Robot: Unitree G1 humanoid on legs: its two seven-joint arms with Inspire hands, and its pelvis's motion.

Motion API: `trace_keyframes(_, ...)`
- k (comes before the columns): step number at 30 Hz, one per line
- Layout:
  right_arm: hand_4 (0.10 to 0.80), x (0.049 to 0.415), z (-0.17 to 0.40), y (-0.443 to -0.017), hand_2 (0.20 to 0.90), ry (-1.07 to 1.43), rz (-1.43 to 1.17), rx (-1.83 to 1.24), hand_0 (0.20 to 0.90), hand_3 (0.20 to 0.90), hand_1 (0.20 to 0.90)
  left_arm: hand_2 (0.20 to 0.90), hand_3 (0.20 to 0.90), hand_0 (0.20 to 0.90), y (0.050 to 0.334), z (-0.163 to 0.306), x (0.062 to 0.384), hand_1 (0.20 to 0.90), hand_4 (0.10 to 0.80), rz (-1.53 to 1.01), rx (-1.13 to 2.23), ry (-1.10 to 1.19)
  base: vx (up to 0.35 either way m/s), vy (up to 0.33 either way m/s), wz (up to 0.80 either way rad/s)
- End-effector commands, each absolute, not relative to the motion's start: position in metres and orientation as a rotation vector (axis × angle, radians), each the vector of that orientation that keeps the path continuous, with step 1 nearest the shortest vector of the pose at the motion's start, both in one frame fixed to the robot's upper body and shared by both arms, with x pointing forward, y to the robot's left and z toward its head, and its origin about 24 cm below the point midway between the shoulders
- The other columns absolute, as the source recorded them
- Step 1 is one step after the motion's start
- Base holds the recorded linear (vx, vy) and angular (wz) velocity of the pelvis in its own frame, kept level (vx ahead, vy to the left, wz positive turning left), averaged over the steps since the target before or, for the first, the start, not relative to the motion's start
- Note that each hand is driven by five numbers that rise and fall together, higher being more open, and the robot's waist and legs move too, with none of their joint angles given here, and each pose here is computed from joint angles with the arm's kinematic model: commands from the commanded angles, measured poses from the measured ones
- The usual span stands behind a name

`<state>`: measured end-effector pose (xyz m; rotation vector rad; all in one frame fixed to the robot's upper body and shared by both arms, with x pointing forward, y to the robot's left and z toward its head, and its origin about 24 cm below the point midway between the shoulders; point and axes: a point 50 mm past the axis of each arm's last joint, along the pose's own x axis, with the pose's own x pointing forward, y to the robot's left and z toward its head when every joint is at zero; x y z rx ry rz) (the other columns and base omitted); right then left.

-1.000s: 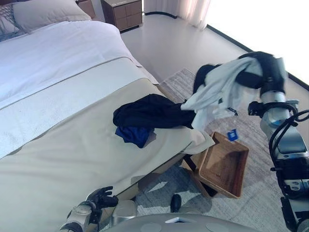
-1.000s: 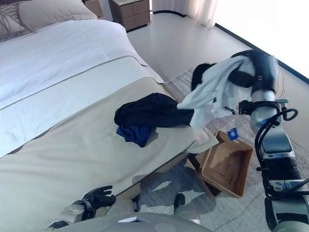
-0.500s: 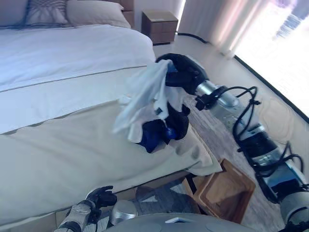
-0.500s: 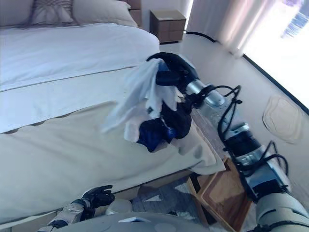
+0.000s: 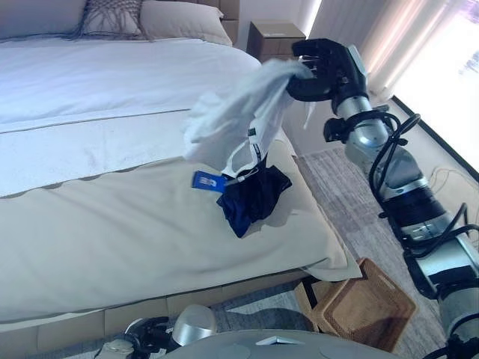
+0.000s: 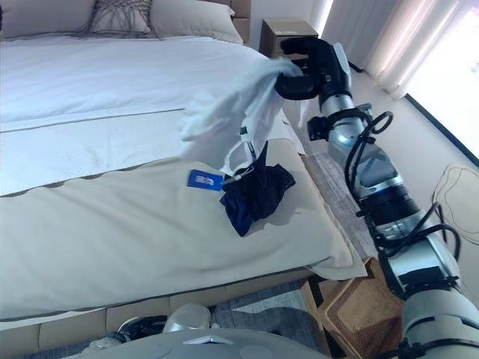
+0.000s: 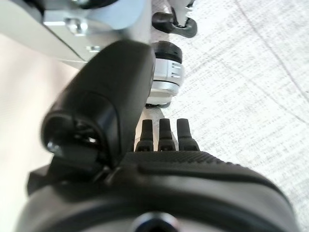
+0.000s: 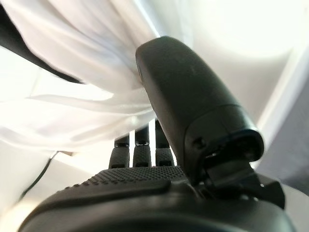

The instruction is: Pick up the clothes from the bed and place them into the basket

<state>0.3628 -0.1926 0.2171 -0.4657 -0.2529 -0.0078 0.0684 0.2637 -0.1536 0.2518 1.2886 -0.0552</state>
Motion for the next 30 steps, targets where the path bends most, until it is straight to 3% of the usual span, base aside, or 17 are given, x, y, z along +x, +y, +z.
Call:
trace_keyframes(1, 0.1, 0.354, 0.304, -0.185, 0.3, -0.569, -0.041, -0.684, 0.3, 0.2, 0.3, 0.9, 0.9, 0.9, 0.249, -0.156, 0.085, 0.9, 0.8, -0.131, 0.257, 1.256, 0.007, 0.003, -0.03)
trace_keyframes(6, 0.1, 0.357, 0.293, -0.187, 0.3, -0.482, 0.026, -0.706, 0.3, 0.2, 0.3, 0.9, 0.9, 0.9, 0.246, -0.155, 0.089, 0.9, 0.8, -0.144, 0.255, 1.236, 0.002, 0.0, -0.01)
trace_keyframes(7, 0.339, 0.359, 0.288, -0.188, 0.505, -0.459, 0.043, -0.705, 0.505, 0.439, 0.505, 0.9, 0.9, 0.9, 0.246, -0.155, 0.091, 0.9, 0.8, -0.147, 0.252, 1.23, 0.0, 0.0, 0.0)
trace_keyframes(8, 0.108, 0.359, 0.287, -0.188, 0.307, -0.457, 0.048, -0.707, 0.307, 0.208, 0.307, 0.9, 0.9, 0.9, 0.246, -0.155, 0.091, 0.9, 0.8, -0.147, 0.252, 1.229, 0.0, 0.0, 0.0)
trace_keyframes(18, 0.1, 0.358, 0.289, -0.191, 0.3, -0.517, -0.011, -0.708, 0.3, 0.2, 0.3, 0.9, 0.9, 0.9, 0.247, -0.156, 0.083, 0.9, 0.8, -0.145, 0.262, 1.242, 0.0, 0.0, 0.0)
trace_keyframes(22, 0.1, 0.349, 0.309, -0.206, 0.3, -0.658, -0.231, -0.664, 0.3, 0.2, 0.3, 0.9, 0.9, 0.9, 0.247, -0.157, 0.081, 0.9, 0.8, -0.146, 0.262, 1.245, 0.0, 0.0, 0.0)
trace_keyframes(27, 0.1, 0.304, 0.349, -0.244, 0.3, -0.941, -0.659, -0.715, 0.3, 0.2, 0.3, 0.9, 0.9, 0.9, 0.246, -0.158, 0.075, 0.9, 0.8, -0.144, 0.261, 1.255, -0.02, -0.001, -0.01)
trace_keyframes(30, 0.1, 0.289, 0.345, -0.266, 0.3, -0.919, -0.741, -0.755, 0.3, 0.2, 0.3, 0.9, 0.9, 0.9, 0.248, -0.158, 0.076, 0.9, 0.8, -0.132, 0.251, 1.266, -0.011, 0.009, -0.12)
